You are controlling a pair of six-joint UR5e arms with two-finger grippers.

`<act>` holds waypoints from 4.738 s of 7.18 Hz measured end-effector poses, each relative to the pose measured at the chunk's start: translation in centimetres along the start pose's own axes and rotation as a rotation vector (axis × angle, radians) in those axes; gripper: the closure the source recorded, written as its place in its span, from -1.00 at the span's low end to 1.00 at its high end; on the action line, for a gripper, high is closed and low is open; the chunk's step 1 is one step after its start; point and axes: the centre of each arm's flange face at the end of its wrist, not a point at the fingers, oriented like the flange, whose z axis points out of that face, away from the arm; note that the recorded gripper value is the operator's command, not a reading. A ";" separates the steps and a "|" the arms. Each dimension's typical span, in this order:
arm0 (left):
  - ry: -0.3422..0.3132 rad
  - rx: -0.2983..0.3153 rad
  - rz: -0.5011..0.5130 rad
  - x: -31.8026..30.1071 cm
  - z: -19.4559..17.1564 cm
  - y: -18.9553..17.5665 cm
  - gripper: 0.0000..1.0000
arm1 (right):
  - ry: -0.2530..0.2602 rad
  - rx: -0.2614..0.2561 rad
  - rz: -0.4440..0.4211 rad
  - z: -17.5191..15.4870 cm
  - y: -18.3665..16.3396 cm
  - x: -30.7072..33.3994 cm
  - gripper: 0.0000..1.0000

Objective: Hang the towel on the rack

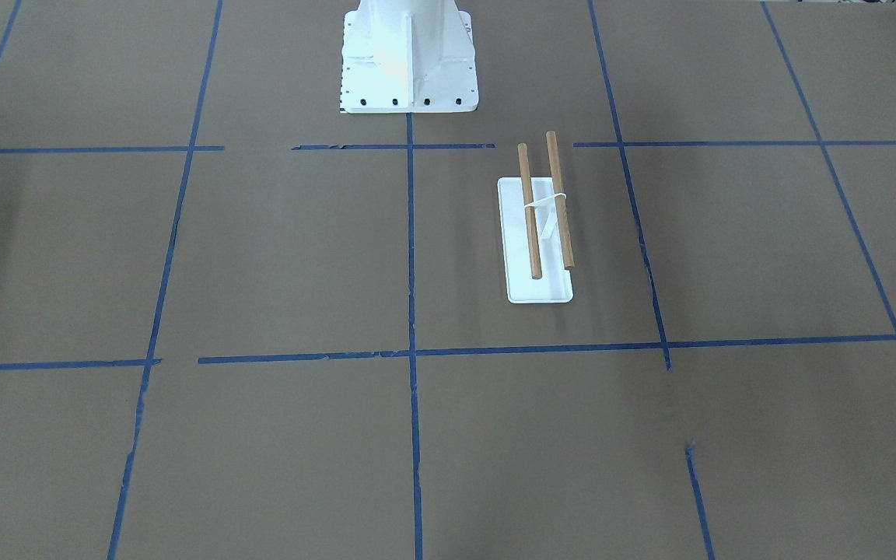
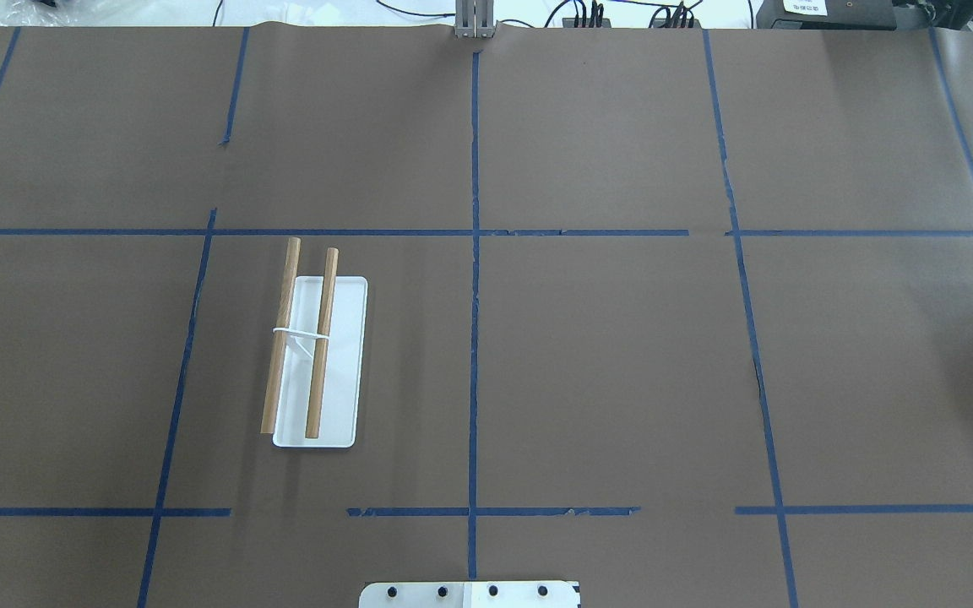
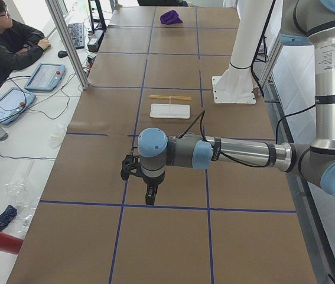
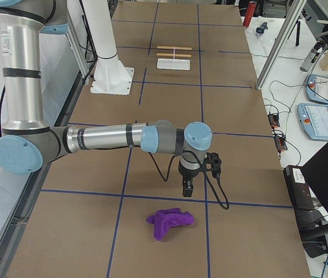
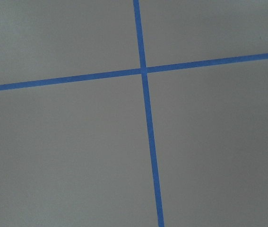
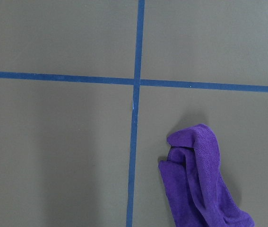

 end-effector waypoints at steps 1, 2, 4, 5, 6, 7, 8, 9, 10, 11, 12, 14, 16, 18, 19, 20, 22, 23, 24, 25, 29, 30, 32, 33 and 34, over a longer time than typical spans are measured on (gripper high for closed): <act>0.000 0.000 0.001 0.1 0.0 0.0 -1.00 | 0.000 0.000 0.000 0.0 0.0 0.0 -1.00; 0.000 0.004 0.005 0.2 -0.2 -0.1 -1.00 | 0.000 0.002 -0.002 -0.1 -0.1 0.0 -1.00; -0.005 0.027 0.030 1.4 -1.3 -0.7 -1.00 | 0.002 0.039 -0.002 -1.9 -0.2 -1.6 -1.00; -0.006 0.048 0.049 2.2 -2.1 -1.6 -1.00 | 0.000 0.069 0.010 -3.3 -0.1 -3.0 -1.00; -0.005 0.079 0.076 3.0 -3.0 -3.3 -1.00 | -0.002 0.096 0.000 -4.0 0.0 -4.2 -0.99; -0.005 0.113 0.108 3.8 -3.9 -5.2 -1.00 | -0.004 0.118 -0.028 -4.0 0.1 -5.0 -0.98; -0.006 0.149 0.144 4.2 -4.3 -6.5 -1.00 | -0.004 0.135 -0.065 -3.2 0.7 -4.9 -0.98; -0.008 0.196 0.189 4.1 -4.1 -7.3 -1.00 | 0.003 0.146 -0.130 -1.6 2.0 -3.8 -0.98; -0.009 0.226 0.218 3.8 -3.8 -7.5 -1.00 | 0.012 0.143 -0.213 0.9 3.4 -1.9 -0.88; -0.010 0.239 0.231 3.6 -3.5 -7.6 -1.00 | 0.018 0.126 -0.292 4.1 4.6 0.8 -0.76; -0.010 0.244 0.236 3.5 -3.4 -7.7 -1.00 | 0.025 0.110 -0.344 7.2 5.8 3.4 -0.66; -0.009 0.246 0.239 3.5 -3.4 -7.7 -1.00 | 0.058 0.087 -0.385 11.1 7.3 6.5 -0.41; -0.009 0.245 0.239 3.5 -3.4 -7.7 -1.00 | 0.088 0.053 -0.402 12.9 7.7 7.0 0.99; -0.009 0.246 0.240 3.5 -3.4 -7.7 -1.00 | 0.106 0.043 -0.441 13.3 7.5 6.8 1.00; -0.009 0.245 0.240 3.5 -3.4 -7.7 -1.00 | 0.118 0.050 -0.497 12.9 6.8 6.4 1.00; -0.009 0.246 0.241 3.5 -3.4 -7.7 -1.00 | 0.124 0.066 -0.542 12.2 5.5 5.6 1.00; -0.009 0.251 0.245 3.7 -3.6 -7.9 -1.00 | 0.123 0.122 -0.593 9.4 1.9 2.7 1.00; -0.009 0.254 0.249 3.9 -3.8 -8.0 -1.00 | 0.121 0.144 -0.607 7.0 -0.7 0.3 1.00; -0.009 0.260 0.254 4.2 -4.1 -8.2 -1.00 | 0.119 0.159 -0.624 4.0 -3.7 -3.0 1.00; -0.007 0.271 0.259 4.7 -4.6 -8.8 -1.00 | 0.112 0.169 -0.653 1.1 -6.6 -7.2 1.00; 0.129 0.314 0.181 17.5 -6.6 -14.3 -1.00 | -0.002 0.221 -0.616 -3.3 -12.9 -28.2 1.00; 0.185 0.303 0.129 22.4 -6.5 -15.4 -1.00 | -0.053 0.228 -0.544 -3.2 -12.8 -35.7 1.00; 0.303 0.253 -0.071 32.1 -6.8 -17.5 -1.00 | -0.113 0.238 -0.452 -2.5 -11.0 -48.6 1.00; 0.365 0.209 -0.194 37.6 -6.9 -18.2 -1.00 | -0.127 0.260 -0.444 -2.7 -9.9 -53.2 1.00; 0.421 0.145 -0.316 43.4 -6.6 -18.3 -1.00 | -0.139 0.293 -0.456 -3.5 -8.6 -56.6 1.00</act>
